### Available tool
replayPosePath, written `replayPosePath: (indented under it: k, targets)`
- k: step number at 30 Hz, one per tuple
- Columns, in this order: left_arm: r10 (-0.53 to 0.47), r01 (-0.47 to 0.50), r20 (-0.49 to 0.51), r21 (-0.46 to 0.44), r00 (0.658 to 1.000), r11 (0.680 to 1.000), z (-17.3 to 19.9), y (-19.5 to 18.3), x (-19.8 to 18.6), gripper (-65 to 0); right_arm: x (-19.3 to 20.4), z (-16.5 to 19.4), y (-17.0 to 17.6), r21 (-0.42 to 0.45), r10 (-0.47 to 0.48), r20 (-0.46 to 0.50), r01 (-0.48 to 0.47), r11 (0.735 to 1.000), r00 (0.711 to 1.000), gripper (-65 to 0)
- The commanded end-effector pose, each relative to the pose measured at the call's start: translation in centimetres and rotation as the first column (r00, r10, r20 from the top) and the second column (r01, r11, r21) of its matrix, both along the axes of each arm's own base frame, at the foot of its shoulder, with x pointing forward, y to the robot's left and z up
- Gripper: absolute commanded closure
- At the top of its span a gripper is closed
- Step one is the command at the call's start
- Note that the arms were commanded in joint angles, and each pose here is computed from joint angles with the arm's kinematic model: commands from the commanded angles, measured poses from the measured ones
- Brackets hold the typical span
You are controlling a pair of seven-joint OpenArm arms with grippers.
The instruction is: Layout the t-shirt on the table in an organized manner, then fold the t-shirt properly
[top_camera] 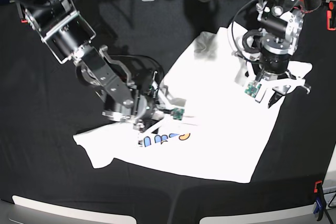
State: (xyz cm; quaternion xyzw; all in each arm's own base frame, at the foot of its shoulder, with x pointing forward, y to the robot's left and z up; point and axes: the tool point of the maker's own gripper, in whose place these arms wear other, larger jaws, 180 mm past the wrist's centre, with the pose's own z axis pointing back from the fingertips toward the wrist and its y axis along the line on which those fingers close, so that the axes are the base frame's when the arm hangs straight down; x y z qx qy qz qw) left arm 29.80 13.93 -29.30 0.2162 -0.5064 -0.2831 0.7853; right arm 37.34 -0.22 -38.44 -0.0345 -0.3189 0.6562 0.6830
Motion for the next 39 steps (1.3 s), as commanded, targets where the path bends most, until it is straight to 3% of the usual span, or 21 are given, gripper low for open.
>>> replayPosePath:
  k: [1, 7, 12, 14, 18, 21, 23, 27, 30, 34, 39]
  targets:
    - [-0.009, 0.009, 0.052, 0.009, 0.999, 1.0, 1.4, 0.1, 0.6, -16.6, 1.6, 1.8, 0.3, 0.015, -0.003, 0.056, 0.002, 1.0, 0.998, -25.1]
    - [-0.009, 0.009, 0.052, 0.008, 0.999, 1.0, 1.4, 0.1, 0.6, -16.6, 2.0, 2.6, 1.8, 0.051, -0.016, 0.086, 0.011, 0.999, 0.996, -24.7]
    - [-0.009, 0.008, 0.051, 0.008, 0.999, 1.0, 1.4, 0.1, 0.6, -16.6, 1.8, 1.5, 2.5, 0.058, -0.021, 0.053, 0.018, 0.998, 0.998, -9.7]
    - [-0.004, 0.004, 0.046, 0.01, 0.999, 1.0, 1.3, 0.2, 0.5, -16.6, 1.9, 1.1, 2.7, 0.062, -0.029, 0.046, 0.027, 0.998, 0.998, -9.3]
    - [0.005, -0.005, 0.035, 0.013, 0.999, 1.0, 1.1, 0.3, 0.5, -16.6, 3.5, 2.1, 2.4, 0.078, -0.081, 0.13, 0.071, 0.994, 0.988, -9.2]
    - [0.005, -0.005, 0.037, 0.015, 0.999, 1.0, 1.2, 0.4, 0.5, -16.6, 4.1, 2.5, 2.0, 0.091, -0.123, 0.157, 0.109, 0.99, 0.98, -0.4]
    - [0.005, -0.005, 0.037, 0.015, 0.999, 1.0, 1.2, 0.4, 0.5, -16.6, 4.2, 2.3, 1.5, 0.066, -0.142, 0.153, 0.134, 0.989, 0.978, 0.0]
    - [0.005, -0.006, 0.037, 0.015, 0.999, 1.0, 1.2, 0.4, 0.5, -16.6, 4.1, 1.4, -1.1, -0.044, -0.205, 0.136, 0.213, 0.976, 0.969, 0.0]
    - [0.005, -0.006, 0.036, 0.016, 0.999, 1.0, 1.1, 0.4, 0.5, -16.6, 3.8, 1.3, -3.2, -0.067, -0.223, 0.121, 0.232, 0.97, 0.967, 0.0]
    - [0.005, -0.006, 0.037, 0.015, 0.999, 1.0, 1.2, 0.4, 0.5, -16.6, 3.7, 2.1, -8.3, -0.154, -0.252, 0.165, 0.278, 0.948, 0.953, 0.0]
    - [0.005, -0.006, 0.037, 0.015, 0.999, 1.0, 1.1, 0.4, 0.5, -16.6, 1.8, 3.3, -14.1, -0.205, -0.304, 0.131, 0.325, 0.923, 0.944, 0.0]
